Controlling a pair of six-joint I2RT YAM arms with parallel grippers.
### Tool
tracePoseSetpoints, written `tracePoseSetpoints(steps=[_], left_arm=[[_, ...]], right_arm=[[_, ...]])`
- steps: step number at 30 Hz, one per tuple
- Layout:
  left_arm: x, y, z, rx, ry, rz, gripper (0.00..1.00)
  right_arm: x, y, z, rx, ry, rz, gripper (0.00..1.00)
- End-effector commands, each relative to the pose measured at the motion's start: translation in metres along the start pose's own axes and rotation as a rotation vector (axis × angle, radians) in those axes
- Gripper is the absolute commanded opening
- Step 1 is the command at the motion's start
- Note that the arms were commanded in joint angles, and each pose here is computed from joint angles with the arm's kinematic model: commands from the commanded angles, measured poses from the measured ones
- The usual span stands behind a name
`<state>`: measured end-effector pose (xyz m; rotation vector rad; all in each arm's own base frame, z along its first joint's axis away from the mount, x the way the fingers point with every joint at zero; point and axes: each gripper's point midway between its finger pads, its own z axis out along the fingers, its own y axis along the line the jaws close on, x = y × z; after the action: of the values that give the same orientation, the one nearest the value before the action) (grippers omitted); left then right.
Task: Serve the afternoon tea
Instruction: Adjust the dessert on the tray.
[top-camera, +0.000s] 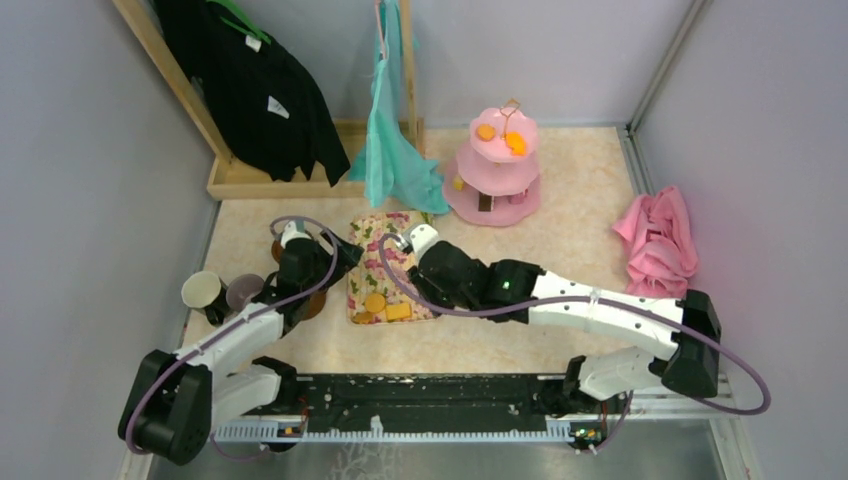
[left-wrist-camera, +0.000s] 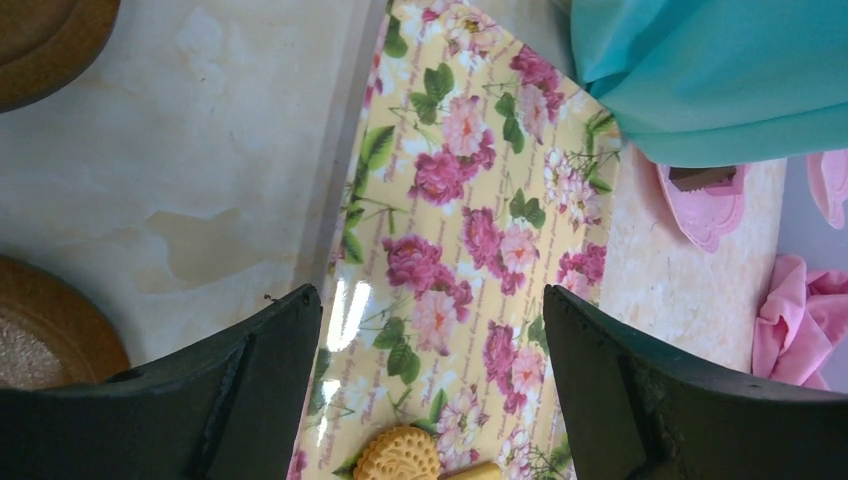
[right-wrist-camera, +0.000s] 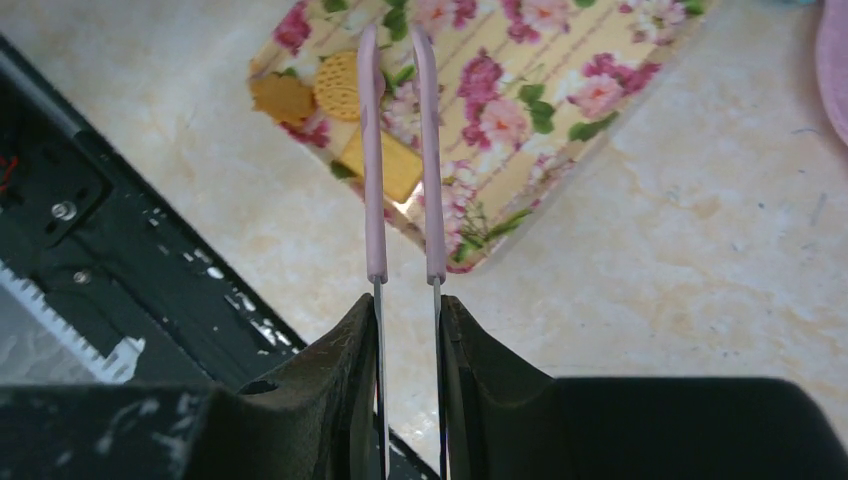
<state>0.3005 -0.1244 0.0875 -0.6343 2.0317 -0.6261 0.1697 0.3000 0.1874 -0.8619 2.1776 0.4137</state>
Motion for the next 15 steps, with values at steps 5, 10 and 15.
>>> tracePoseSetpoints(steps=[5,10,15], left_arm=[[0.002,0.012,0.0,-0.027,0.002,-0.038,0.86],[-0.002,0.015,0.001,-0.027,-0.002,-0.042,0.86],[-0.003,0.017,0.001,-0.024,0.001,-0.051,0.86]], right_arm=[[-0.015,0.076,0.006,-0.199,-0.11,-0.008,0.19],[0.0,0.109,0.019,-0.264,-0.074,-0.039,0.19],[0.017,0.131,0.032,-0.308,-0.028,-0.057,0.19]])
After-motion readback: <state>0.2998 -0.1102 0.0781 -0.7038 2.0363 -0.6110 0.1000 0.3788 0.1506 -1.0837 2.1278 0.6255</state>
